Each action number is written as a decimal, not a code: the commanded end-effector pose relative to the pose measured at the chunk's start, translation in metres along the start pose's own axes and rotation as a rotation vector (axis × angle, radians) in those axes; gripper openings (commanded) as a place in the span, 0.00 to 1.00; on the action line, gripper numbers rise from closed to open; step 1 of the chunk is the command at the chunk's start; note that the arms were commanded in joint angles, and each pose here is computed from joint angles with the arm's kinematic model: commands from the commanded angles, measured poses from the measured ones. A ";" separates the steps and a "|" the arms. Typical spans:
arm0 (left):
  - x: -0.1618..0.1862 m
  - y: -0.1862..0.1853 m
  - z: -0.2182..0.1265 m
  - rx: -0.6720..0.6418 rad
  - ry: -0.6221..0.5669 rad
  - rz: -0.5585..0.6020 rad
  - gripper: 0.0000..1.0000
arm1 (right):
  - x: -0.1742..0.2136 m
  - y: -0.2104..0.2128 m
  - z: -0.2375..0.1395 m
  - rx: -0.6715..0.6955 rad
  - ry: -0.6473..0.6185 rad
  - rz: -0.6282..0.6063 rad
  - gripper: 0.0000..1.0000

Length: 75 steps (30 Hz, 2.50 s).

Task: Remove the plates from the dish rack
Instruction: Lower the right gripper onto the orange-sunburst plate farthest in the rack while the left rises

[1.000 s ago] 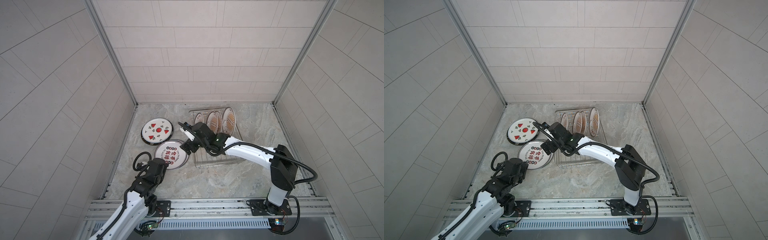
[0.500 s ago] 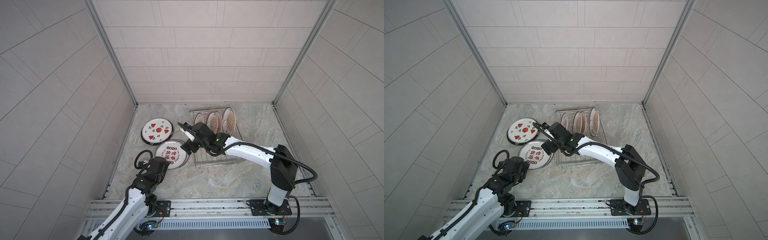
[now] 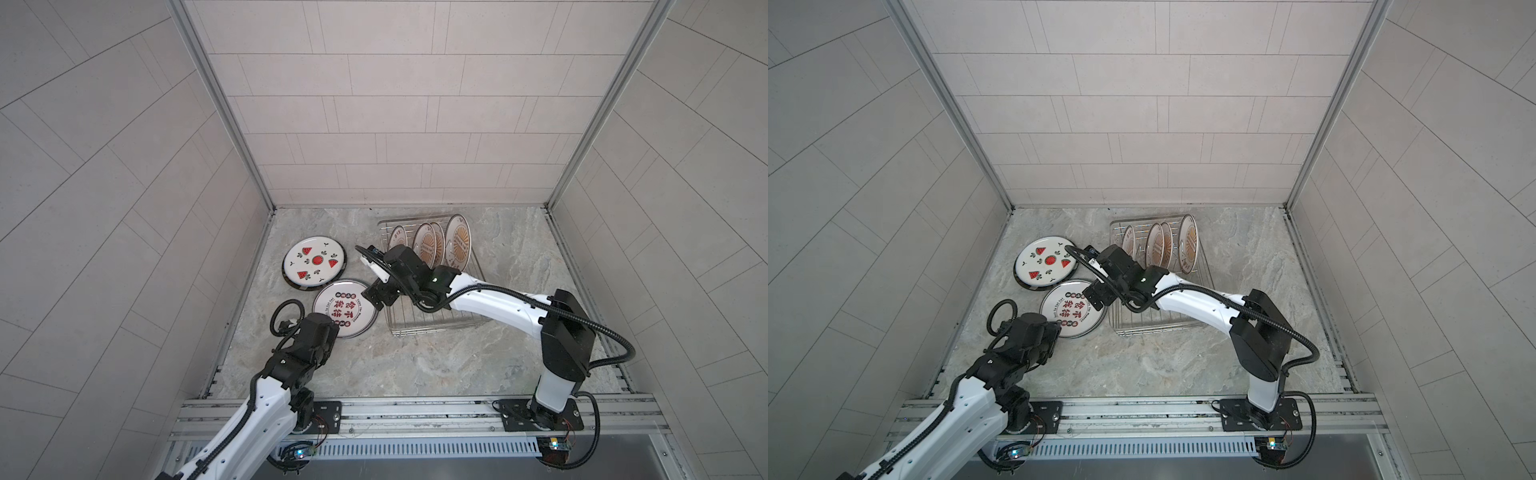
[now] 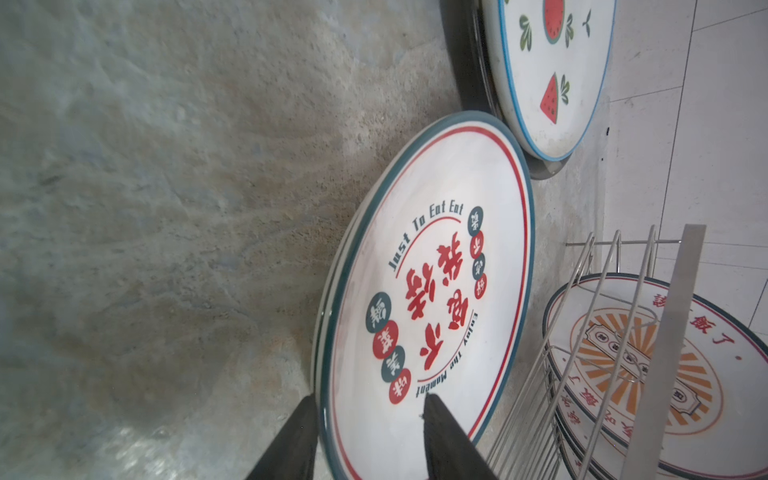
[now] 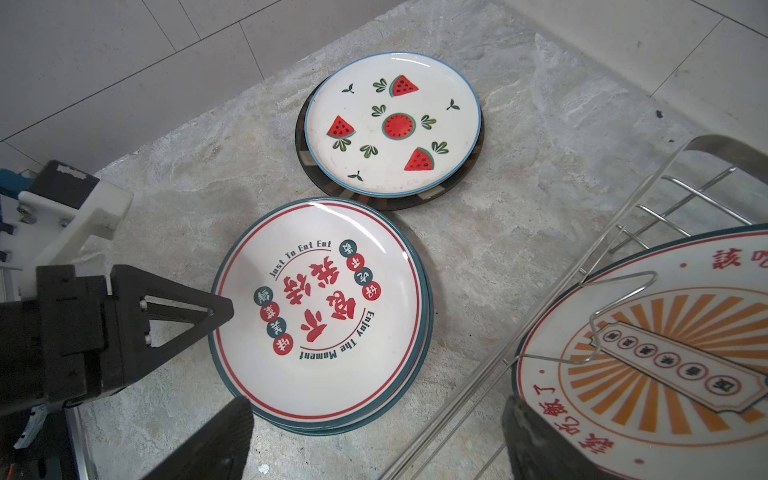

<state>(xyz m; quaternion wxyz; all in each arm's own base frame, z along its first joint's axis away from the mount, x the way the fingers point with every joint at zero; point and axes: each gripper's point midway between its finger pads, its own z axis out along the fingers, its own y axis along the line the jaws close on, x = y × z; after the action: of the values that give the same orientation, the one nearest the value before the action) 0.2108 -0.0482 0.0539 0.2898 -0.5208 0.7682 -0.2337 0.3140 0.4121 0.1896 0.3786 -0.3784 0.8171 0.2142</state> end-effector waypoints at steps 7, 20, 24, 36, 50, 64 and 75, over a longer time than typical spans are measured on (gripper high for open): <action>-0.017 0.004 -0.010 -0.022 -0.087 0.032 0.59 | -0.016 -0.003 -0.036 0.034 -0.089 0.004 0.95; -0.042 -0.118 -0.071 0.418 -0.263 0.406 0.97 | -0.018 -0.061 -0.151 0.321 -0.380 0.171 0.99; -0.031 -0.150 -0.071 0.546 -0.241 0.448 1.00 | -0.010 -0.094 -0.180 0.416 -0.442 0.240 1.00; 0.041 -0.230 -0.075 0.913 -0.066 0.645 1.00 | 0.026 -0.189 -0.226 0.737 -0.475 0.527 1.00; 0.087 -0.268 -0.085 1.102 -0.017 0.818 1.00 | 0.025 -0.218 -0.199 0.812 -0.349 0.468 0.88; 0.127 -0.281 -0.057 1.072 0.050 0.956 1.00 | 0.046 -0.280 -0.151 0.825 -0.158 0.548 0.56; 0.139 -0.284 -0.033 1.051 0.096 0.934 1.00 | 0.059 -0.298 -0.124 0.881 -0.019 0.519 0.23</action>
<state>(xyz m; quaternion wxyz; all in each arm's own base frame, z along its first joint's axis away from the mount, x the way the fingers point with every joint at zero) 0.3347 -0.2673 0.2122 0.5200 0.0734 0.7360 -0.4272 0.4656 0.1256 0.2052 0.4581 0.0373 0.8874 -0.0353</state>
